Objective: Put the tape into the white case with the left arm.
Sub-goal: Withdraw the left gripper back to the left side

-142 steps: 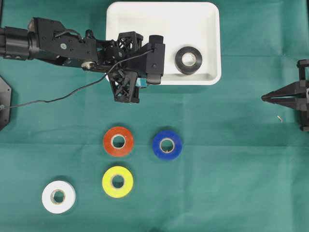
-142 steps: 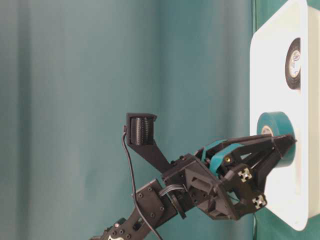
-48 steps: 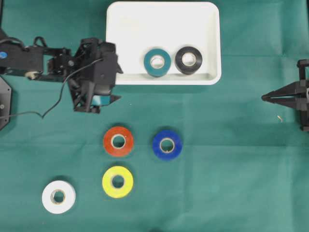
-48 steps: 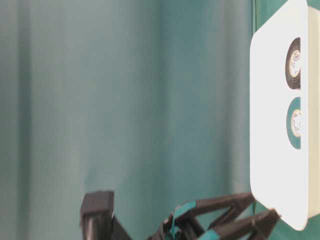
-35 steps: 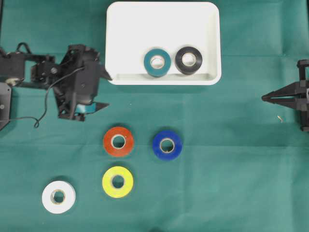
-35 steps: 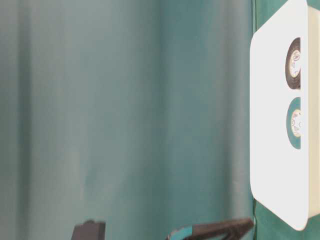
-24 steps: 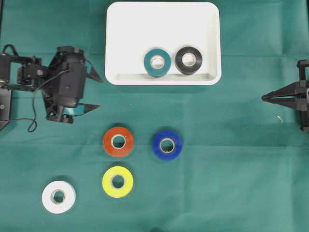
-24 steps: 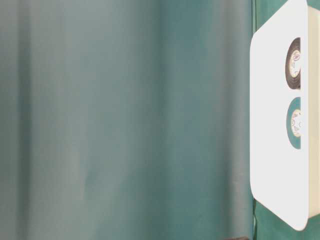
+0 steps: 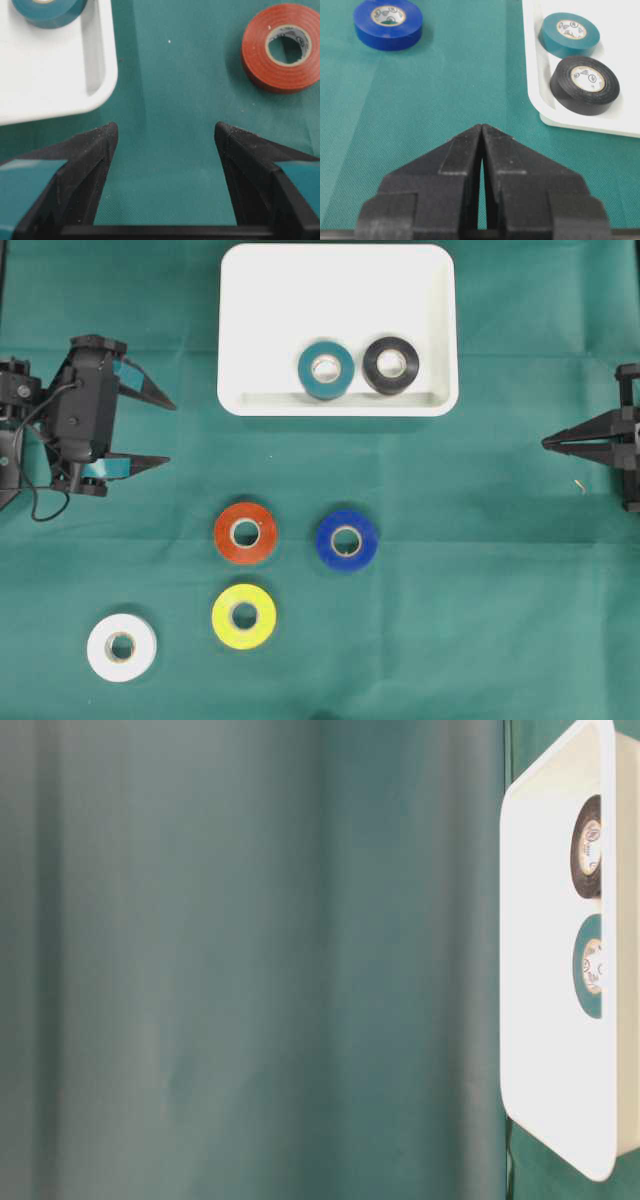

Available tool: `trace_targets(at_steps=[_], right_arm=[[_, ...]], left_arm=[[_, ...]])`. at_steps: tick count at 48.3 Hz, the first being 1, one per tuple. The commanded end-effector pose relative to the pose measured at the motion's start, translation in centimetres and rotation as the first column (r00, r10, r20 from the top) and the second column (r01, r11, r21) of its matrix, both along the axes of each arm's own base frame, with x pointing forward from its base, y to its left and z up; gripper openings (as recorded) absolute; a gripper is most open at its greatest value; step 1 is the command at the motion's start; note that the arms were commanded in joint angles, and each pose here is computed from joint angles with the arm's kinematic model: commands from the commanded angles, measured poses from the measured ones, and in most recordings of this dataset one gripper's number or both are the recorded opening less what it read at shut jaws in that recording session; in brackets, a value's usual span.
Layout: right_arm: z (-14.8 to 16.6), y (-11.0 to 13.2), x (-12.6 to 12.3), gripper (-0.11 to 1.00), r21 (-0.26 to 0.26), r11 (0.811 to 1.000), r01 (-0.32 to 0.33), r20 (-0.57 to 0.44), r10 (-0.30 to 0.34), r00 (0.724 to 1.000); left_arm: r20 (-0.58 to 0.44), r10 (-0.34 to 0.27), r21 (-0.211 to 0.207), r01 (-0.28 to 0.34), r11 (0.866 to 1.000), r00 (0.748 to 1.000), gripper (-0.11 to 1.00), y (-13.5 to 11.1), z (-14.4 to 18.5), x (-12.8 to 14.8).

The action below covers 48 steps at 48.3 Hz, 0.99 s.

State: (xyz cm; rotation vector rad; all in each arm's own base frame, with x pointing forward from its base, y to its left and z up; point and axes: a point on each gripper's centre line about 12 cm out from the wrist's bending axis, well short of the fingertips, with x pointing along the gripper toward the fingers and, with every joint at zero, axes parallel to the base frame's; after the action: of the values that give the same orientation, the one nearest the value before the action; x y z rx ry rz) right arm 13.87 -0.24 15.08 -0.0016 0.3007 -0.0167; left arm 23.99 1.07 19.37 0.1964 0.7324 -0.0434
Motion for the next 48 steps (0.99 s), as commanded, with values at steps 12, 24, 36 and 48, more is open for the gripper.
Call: trace_targets(at_steps=[12, 24, 36, 48], right_arm=[[0.4, 0.0, 0.2, -0.09, 0.0, 1.0, 0.0, 0.014, 0.0, 1.0], [0.5, 0.0, 0.2, -0.09, 0.0, 1.0, 0.0, 0.017, 0.0, 1.0], [0.5, 0.0, 0.2, -0.09, 0.0, 1.0, 0.0, 0.015, 0.0, 1.0], [0.5, 0.0, 0.2, -0.09, -0.002, 1.0, -0.001, 0.015, 0.001, 1.0]], left_arm=[[0.015, -0.012, -0.001, 0.012, 1.0, 1.0, 0.77, -0.3, 0.4, 0.1], [0.008, -0.031, -0.001, 0.031, 1.0, 0.999, 0.77, -0.8, 0.2, 0.1], [0.0, -0.091, -0.001, 0.091, 0.996, 0.996, 0.77, -2.2, 0.0, 0.4], [-0.025, -0.148, 0.0, 0.148, 0.989, 0.989, 0.77, -3.6, -0.6, 0.4]])
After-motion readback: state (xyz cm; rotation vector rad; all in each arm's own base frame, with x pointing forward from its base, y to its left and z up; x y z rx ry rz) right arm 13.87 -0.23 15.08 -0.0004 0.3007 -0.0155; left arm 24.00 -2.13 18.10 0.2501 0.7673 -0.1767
